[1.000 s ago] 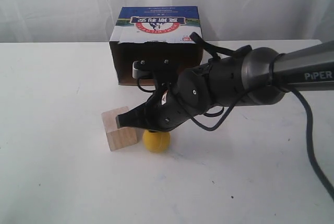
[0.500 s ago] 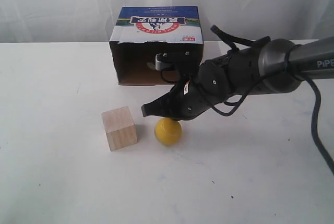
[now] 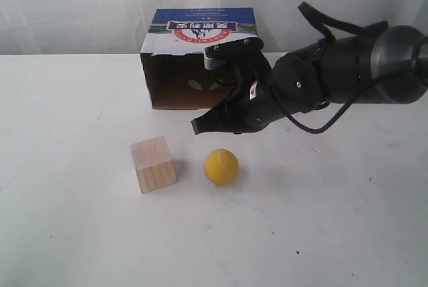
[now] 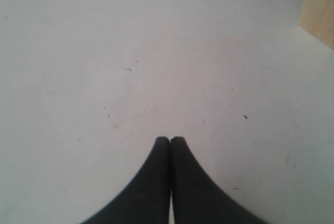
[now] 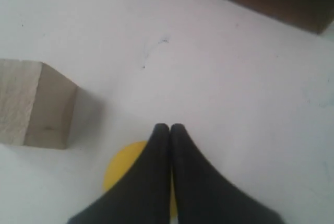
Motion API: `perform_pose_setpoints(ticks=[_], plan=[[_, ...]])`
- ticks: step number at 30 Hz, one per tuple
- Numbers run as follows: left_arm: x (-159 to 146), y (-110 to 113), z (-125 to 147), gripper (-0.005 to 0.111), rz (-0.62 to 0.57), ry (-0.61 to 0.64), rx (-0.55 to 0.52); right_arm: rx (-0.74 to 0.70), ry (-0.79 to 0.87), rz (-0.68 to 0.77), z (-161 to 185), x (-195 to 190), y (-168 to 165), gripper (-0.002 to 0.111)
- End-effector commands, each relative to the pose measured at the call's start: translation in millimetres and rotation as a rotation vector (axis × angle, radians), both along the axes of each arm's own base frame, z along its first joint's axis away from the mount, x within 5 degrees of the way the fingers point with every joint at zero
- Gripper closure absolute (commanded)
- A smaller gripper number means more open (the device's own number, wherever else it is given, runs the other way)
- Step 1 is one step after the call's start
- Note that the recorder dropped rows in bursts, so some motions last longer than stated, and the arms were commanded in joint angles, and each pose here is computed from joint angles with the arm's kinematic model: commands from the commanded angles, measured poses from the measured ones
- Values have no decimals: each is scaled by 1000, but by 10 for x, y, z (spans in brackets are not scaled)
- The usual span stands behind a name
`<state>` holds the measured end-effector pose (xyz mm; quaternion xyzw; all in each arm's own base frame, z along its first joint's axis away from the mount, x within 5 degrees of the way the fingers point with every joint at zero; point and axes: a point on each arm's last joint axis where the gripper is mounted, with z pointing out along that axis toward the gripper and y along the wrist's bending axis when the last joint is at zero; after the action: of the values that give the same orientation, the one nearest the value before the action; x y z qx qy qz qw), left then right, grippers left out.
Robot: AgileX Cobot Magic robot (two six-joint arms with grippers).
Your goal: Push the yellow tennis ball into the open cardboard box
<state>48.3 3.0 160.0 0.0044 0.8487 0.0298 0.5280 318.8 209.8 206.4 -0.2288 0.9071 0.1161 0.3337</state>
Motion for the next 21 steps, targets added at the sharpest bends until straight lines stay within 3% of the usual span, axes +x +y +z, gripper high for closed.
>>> perform_pose_setpoints(ticks=[1,9,21], plan=[[-11,-7,-35,107,-6,24,-9,-69,109,14,-95,-104,-16,108],[-11,-7,-35,107,-6,24,-9,-94,91,120,-123,-249,204,108],[-11,-7,-35,107,-6,24,-9,-161,167,128,-628,-172,256,108]])
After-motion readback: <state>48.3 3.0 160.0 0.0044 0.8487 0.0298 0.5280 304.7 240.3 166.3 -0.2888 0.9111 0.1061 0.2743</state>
